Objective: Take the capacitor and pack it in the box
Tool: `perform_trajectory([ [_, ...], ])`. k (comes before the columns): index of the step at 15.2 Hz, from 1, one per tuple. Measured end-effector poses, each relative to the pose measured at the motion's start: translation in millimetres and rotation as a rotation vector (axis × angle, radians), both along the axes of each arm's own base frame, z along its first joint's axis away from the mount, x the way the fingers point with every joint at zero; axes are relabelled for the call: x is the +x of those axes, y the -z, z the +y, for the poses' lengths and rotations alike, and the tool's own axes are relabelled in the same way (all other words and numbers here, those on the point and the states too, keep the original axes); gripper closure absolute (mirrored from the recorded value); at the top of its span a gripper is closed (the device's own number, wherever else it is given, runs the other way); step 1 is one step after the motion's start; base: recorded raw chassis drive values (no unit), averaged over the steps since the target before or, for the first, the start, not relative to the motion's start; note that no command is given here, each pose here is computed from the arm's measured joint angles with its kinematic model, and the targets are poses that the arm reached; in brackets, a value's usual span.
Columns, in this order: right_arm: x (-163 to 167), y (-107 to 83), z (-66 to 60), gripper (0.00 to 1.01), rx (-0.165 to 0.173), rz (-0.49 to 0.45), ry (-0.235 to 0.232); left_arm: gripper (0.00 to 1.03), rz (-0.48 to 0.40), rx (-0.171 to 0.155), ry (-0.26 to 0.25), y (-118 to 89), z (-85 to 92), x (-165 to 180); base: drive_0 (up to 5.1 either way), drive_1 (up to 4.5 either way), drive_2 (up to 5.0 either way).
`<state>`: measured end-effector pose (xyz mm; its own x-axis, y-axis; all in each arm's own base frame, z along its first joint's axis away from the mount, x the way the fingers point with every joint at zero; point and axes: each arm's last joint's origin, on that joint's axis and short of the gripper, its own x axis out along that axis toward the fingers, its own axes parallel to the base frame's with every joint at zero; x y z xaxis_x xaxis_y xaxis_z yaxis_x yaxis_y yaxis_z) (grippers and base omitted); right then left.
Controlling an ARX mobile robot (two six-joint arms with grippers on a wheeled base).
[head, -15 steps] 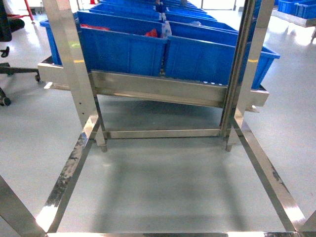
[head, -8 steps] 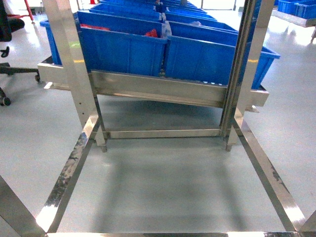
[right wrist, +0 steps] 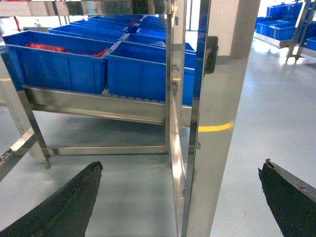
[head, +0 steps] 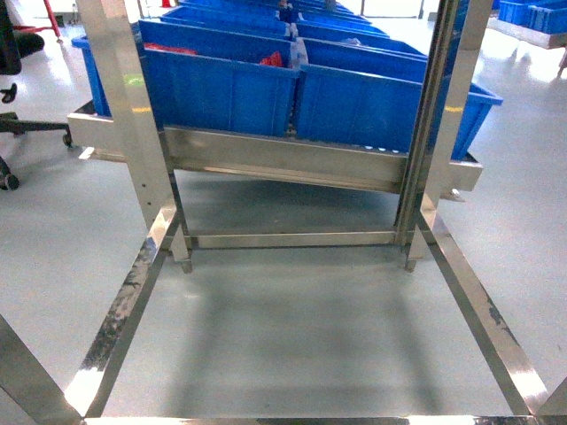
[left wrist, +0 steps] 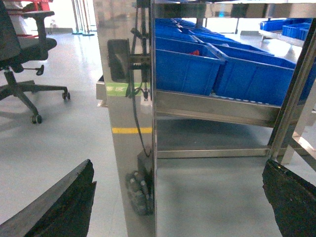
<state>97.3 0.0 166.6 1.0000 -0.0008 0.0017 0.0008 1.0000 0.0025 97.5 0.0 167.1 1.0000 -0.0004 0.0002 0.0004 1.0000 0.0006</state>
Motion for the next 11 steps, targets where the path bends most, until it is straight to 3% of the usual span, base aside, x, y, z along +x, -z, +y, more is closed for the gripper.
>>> perform_trajectory([
  [11,0.0,0.0,0.0,0.03,-0.002,0.0,-0.002,0.05,0.003,0.0,-0.001,0.3,0.0,0.0,0.0,0.0,0.0],
])
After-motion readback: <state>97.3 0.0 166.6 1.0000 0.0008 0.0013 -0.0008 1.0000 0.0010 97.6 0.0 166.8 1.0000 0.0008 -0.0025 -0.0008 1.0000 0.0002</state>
